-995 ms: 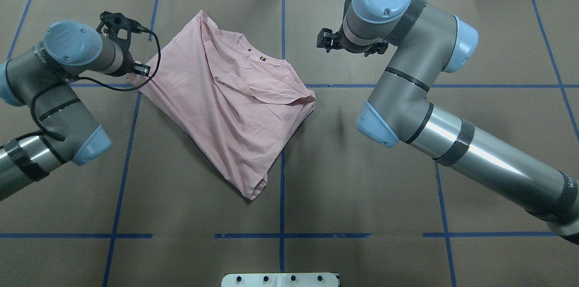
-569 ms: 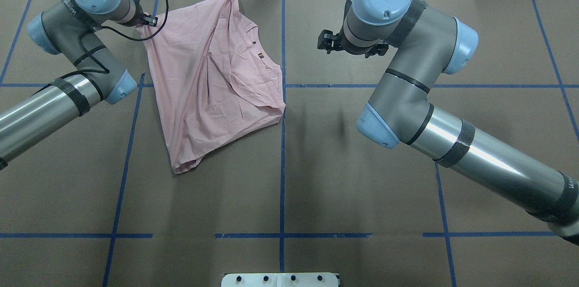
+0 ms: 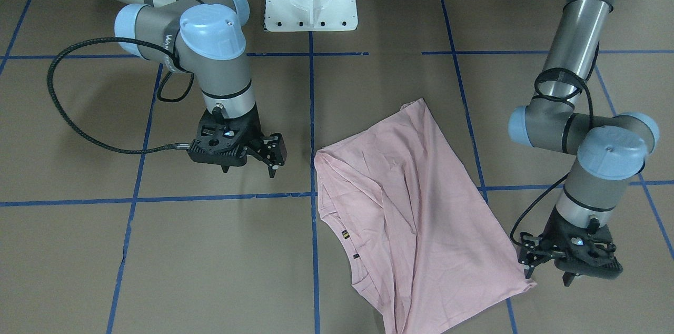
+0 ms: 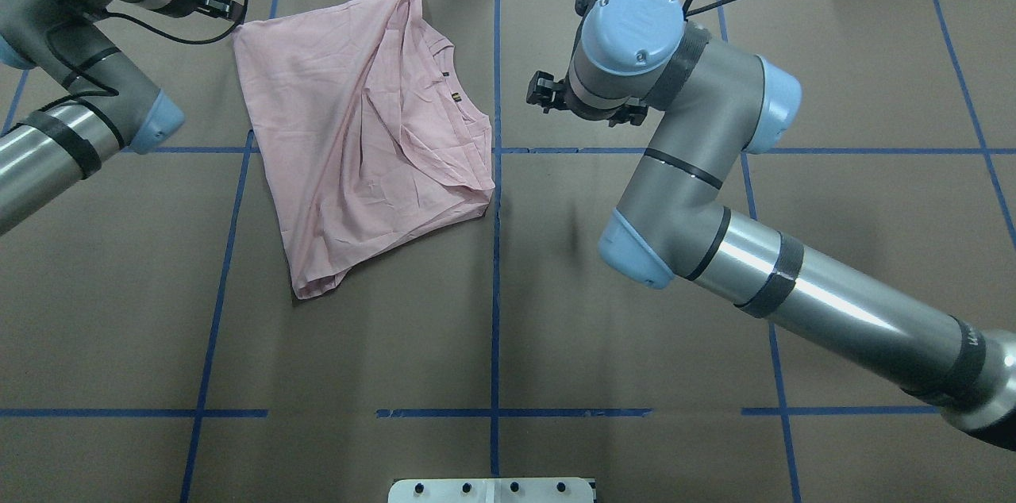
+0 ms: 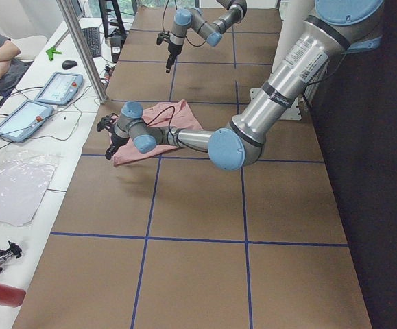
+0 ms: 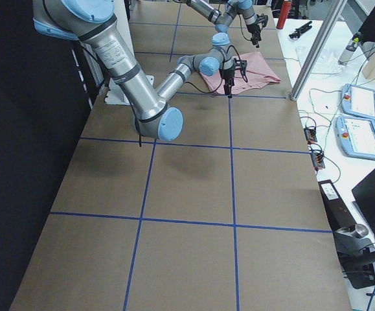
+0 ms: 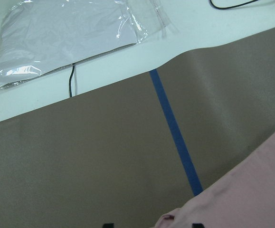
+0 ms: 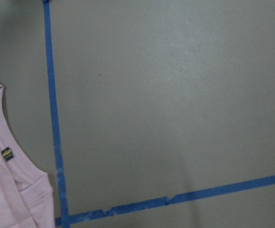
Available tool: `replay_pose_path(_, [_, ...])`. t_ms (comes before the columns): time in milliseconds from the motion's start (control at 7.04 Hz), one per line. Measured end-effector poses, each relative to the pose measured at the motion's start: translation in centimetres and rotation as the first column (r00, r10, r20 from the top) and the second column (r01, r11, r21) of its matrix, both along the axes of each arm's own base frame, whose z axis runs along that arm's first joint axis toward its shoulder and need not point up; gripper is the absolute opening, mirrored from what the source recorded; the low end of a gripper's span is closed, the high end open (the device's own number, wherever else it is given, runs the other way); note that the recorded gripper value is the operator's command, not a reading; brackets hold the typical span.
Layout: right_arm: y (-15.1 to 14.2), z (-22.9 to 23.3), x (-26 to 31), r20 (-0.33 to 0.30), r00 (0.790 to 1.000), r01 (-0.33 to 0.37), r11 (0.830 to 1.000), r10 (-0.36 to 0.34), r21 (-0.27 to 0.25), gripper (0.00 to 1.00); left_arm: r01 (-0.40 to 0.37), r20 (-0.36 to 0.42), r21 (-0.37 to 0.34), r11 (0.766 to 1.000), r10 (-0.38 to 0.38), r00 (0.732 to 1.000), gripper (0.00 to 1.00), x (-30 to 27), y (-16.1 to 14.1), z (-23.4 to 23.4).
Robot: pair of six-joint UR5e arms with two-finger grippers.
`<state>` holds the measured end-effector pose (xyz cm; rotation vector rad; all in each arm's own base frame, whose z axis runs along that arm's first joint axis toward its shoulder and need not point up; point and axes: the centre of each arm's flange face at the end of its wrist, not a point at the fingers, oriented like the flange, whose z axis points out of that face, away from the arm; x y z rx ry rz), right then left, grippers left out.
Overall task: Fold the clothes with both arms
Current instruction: 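Lower the right gripper onto the shirt near the collar and press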
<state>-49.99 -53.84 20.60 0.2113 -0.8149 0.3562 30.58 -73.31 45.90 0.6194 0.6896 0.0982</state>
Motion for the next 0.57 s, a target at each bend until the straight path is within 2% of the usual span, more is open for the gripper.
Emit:
replay_pose_path(284, [0.4, -1.9, -6.2, 0.055, 0.994, -0.090, 0.993, 0.095, -0.072, 0.78, -0.014, -0.036, 0.019, 1.000, 0.015, 0.999, 1.00, -1.5, 1.1, -0.9])
replay_pose_path(569, [-0.3, -4.3, -12.0, 0.062, 0.987, -0.135, 0.980, 0.145, -0.143, 0.76, -0.013, -0.047, 0.028, 1.000, 0.014, 0.999, 1.00, -1.8, 1.6, -1.4])
